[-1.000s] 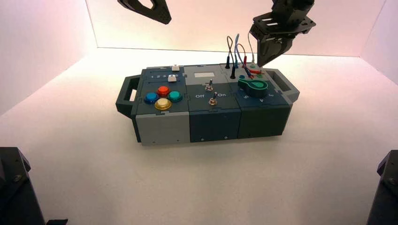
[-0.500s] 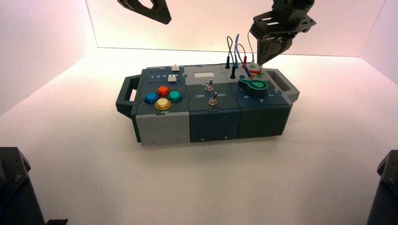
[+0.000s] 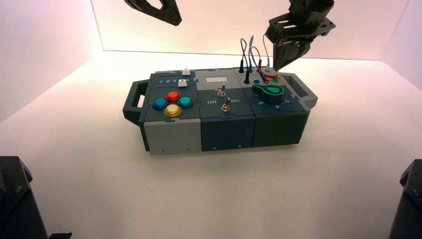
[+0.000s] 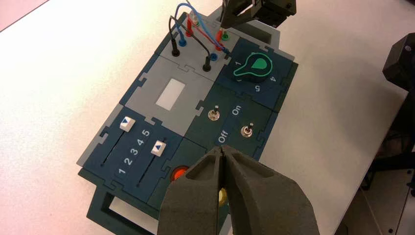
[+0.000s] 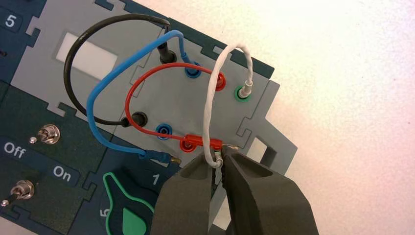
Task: Insert the white wire.
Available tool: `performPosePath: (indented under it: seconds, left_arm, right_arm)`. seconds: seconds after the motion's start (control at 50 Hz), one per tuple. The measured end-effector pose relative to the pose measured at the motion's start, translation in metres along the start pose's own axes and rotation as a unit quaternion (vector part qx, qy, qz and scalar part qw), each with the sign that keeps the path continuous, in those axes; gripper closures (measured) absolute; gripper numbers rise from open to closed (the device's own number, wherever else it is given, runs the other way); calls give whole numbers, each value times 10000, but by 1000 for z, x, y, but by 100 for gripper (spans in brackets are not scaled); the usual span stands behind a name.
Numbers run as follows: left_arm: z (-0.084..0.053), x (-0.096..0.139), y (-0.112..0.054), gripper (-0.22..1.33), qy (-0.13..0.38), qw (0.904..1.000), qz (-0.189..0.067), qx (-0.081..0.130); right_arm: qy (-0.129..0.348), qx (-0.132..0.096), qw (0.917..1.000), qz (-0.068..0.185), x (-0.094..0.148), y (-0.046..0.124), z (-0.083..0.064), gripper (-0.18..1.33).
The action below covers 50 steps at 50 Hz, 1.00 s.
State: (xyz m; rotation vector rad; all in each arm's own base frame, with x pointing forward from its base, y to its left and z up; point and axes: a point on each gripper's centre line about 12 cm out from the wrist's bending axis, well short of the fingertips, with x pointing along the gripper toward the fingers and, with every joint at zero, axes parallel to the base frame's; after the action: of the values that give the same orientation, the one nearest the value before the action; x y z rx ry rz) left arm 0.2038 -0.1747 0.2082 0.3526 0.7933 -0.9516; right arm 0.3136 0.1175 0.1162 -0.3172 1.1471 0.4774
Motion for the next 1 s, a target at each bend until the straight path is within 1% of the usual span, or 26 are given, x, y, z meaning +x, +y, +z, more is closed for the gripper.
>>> performPosePath:
  seconds: [0.48,0.7,1.0]
  left_arm:
    - [0,0,0,128,5,10000,-6,8]
    - [0,0,-1,128,6,10000,-11,13]
    - [0,0,0,128,-4,10000,5,17]
  right_arm:
    - [72,-13,10000,0,4,0,-4,118]
    - [222,-77,9997,15,8,1,-8,118]
    - [319,-79,9995,39,13,0,-9,118]
